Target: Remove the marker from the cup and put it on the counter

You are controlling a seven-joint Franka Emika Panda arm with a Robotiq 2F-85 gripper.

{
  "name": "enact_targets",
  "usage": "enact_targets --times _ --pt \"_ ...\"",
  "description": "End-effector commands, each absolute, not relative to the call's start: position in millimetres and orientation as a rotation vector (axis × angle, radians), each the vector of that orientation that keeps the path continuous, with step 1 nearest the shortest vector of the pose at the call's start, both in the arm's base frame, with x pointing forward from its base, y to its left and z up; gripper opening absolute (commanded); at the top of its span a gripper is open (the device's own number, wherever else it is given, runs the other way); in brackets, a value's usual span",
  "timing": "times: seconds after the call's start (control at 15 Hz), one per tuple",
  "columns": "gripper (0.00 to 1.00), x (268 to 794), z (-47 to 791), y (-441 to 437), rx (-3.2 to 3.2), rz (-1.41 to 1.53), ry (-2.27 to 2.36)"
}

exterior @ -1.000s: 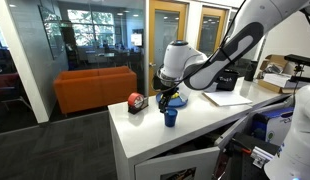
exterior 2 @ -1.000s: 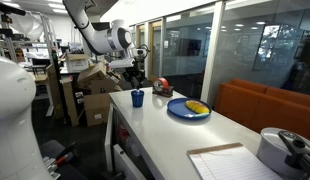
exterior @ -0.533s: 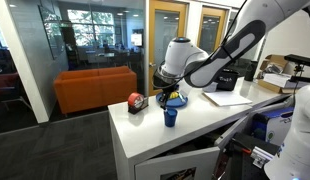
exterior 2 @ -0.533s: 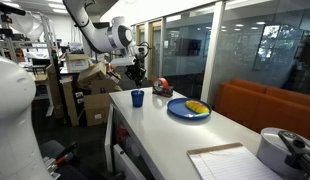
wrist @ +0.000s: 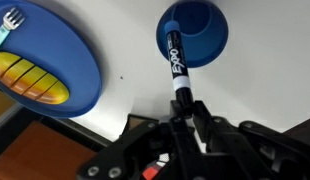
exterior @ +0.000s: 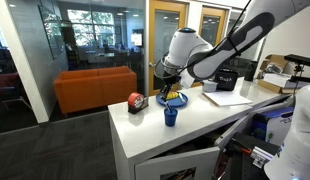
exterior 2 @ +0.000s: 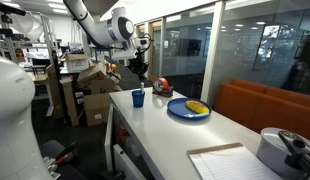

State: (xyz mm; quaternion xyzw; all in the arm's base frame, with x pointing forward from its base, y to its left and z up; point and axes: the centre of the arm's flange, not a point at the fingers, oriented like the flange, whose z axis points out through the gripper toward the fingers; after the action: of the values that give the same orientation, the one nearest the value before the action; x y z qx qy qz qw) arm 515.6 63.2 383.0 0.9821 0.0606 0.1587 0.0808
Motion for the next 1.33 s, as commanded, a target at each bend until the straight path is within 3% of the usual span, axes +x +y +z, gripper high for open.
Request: enact_targets --times 0.0,0.53,1.27 --pt "0.04 509.3 420.5 47.4 2.905 0.491 0.134" --pt "0.04 500.7 460.9 12.6 2.866 0.481 0.005" --pt "0.04 517.8 388.4 -44.8 2.864 0.332 -0.238"
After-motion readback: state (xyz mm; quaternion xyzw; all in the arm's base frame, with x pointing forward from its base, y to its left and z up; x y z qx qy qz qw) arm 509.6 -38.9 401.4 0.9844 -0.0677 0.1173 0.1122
